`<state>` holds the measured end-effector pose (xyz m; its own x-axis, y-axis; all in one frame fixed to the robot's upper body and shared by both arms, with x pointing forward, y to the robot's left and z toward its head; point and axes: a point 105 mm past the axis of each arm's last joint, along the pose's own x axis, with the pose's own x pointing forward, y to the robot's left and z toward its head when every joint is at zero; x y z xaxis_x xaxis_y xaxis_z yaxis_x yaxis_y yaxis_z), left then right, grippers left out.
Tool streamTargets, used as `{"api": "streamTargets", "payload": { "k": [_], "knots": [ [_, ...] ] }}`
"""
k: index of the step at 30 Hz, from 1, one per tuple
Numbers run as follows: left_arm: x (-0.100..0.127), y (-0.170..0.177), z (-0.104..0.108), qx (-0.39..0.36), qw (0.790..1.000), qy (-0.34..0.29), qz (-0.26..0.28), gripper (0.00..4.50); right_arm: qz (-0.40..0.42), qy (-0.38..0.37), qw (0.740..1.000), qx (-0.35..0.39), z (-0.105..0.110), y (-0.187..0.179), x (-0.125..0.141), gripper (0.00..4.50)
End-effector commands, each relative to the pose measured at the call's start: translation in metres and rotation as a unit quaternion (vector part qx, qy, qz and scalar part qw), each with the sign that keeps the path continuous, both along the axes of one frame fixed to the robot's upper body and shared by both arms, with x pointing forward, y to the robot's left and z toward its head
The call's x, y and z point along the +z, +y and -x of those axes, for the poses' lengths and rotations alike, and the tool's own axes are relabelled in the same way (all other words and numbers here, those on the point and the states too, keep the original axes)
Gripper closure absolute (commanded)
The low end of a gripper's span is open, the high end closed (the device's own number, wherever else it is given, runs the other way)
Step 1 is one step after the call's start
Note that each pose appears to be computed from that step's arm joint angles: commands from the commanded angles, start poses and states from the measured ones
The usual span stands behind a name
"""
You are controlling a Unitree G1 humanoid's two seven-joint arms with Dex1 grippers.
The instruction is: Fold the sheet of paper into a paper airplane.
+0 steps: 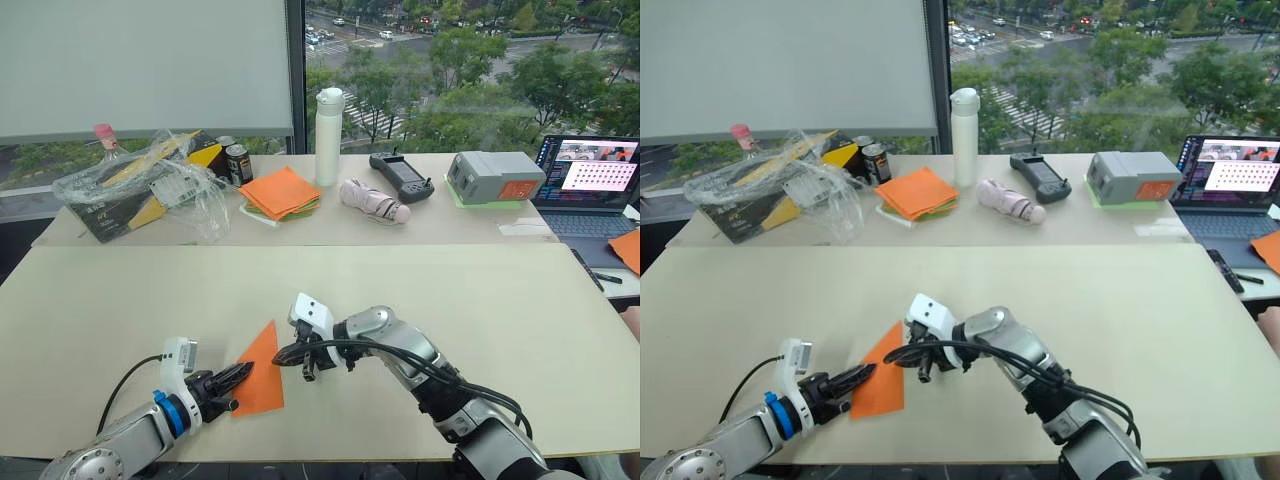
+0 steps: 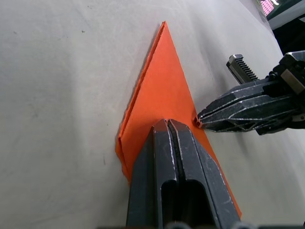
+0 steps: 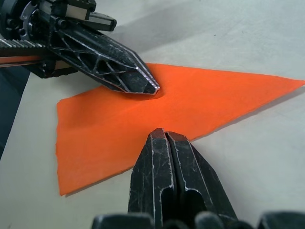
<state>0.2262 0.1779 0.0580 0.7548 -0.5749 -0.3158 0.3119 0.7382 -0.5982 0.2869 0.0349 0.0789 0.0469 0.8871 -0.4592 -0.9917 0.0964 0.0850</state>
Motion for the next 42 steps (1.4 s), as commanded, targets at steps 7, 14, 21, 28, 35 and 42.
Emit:
{"api": "streamTargets", "payload": {
  "k": [7, 14, 21, 28, 35, 42],
  "knots": [
    [-0.011, 0.005, 0.010, 0.005, 0.999, 0.027, -0.017, 4.48, -0.006, -0.026, 0.999, -0.032, -0.018, 0.000, 0.005, 4.50],
    [-0.010, 0.005, 0.008, 0.005, 1.000, 0.025, -0.017, 4.48, -0.010, -0.040, 0.996, -0.079, -0.038, 0.001, 0.007, 4.50],
    [-0.010, 0.005, 0.006, 0.005, 1.000, 0.022, -0.016, 4.48, -0.016, -0.053, 0.993, -0.108, -0.050, 0.002, 0.010, 4.50],
    [-0.009, 0.004, 0.005, 0.004, 1.000, 0.021, -0.015, 4.48, -0.019, -0.058, 0.992, -0.114, -0.055, 0.004, 0.011, 4.50],
    [-0.008, 0.005, 0.003, 0.007, 1.000, 0.019, -0.013, 4.48, -0.011, -0.055, 0.994, -0.096, -0.051, 0.005, 0.009, 4.50],
    [-0.007, 0.006, 0.002, 0.010, 1.000, 0.019, -0.013, 4.48, 0.009, -0.069, 0.997, -0.042, -0.035, 0.005, 0.002, 4.50]
  ]
}}
